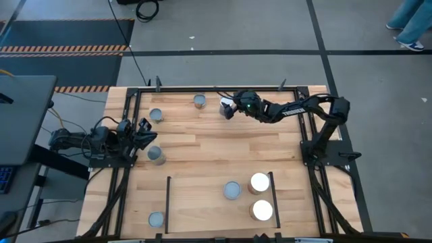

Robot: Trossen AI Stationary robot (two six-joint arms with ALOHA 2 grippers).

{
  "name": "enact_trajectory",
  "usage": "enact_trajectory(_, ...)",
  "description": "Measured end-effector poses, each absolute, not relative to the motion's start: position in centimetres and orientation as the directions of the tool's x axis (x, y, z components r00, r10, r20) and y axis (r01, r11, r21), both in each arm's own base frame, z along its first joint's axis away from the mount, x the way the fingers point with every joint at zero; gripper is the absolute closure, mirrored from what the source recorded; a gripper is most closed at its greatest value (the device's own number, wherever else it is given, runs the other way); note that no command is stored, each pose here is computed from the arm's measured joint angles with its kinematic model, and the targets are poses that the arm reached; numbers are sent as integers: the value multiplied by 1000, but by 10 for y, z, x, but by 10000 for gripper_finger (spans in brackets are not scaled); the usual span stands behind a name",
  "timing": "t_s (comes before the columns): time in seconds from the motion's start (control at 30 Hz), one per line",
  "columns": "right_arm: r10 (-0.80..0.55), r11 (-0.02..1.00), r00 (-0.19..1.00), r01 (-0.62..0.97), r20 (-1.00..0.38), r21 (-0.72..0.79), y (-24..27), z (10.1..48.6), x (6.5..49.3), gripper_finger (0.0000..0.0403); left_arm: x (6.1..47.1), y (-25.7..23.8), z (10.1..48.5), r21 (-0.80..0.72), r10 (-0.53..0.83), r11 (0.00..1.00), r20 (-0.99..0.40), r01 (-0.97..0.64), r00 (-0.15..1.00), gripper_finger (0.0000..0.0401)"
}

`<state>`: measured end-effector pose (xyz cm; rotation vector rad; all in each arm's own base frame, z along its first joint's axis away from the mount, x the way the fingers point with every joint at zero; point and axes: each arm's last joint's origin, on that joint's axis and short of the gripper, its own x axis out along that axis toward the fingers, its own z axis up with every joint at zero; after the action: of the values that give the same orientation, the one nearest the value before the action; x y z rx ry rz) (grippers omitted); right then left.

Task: Pick and place cans onto a shelf
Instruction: Put the top large canned peaches on the shelf

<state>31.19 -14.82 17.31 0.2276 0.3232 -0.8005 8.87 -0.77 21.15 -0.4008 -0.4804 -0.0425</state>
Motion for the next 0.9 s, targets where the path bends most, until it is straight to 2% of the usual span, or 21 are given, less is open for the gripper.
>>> enact_trajectory(0.63, -645, 691, 663, 719, -380, 80, -154, 128, 326, 9, 89, -8, 212, -365, 53, 921, 458, 133, 888, 362)
enact_trajectory(0.73, -646, 689, 660, 720, -384, 78, -154, 123, 327, 30, 89, -8, 212, -365, 53, 921, 458, 133, 887, 362)
enact_trajectory(0.9, -652, 682, 661, 725, -372, 93, -154, 128, 326, 93, 89, -8, 212, -365, 53, 921, 458, 133, 888, 362)
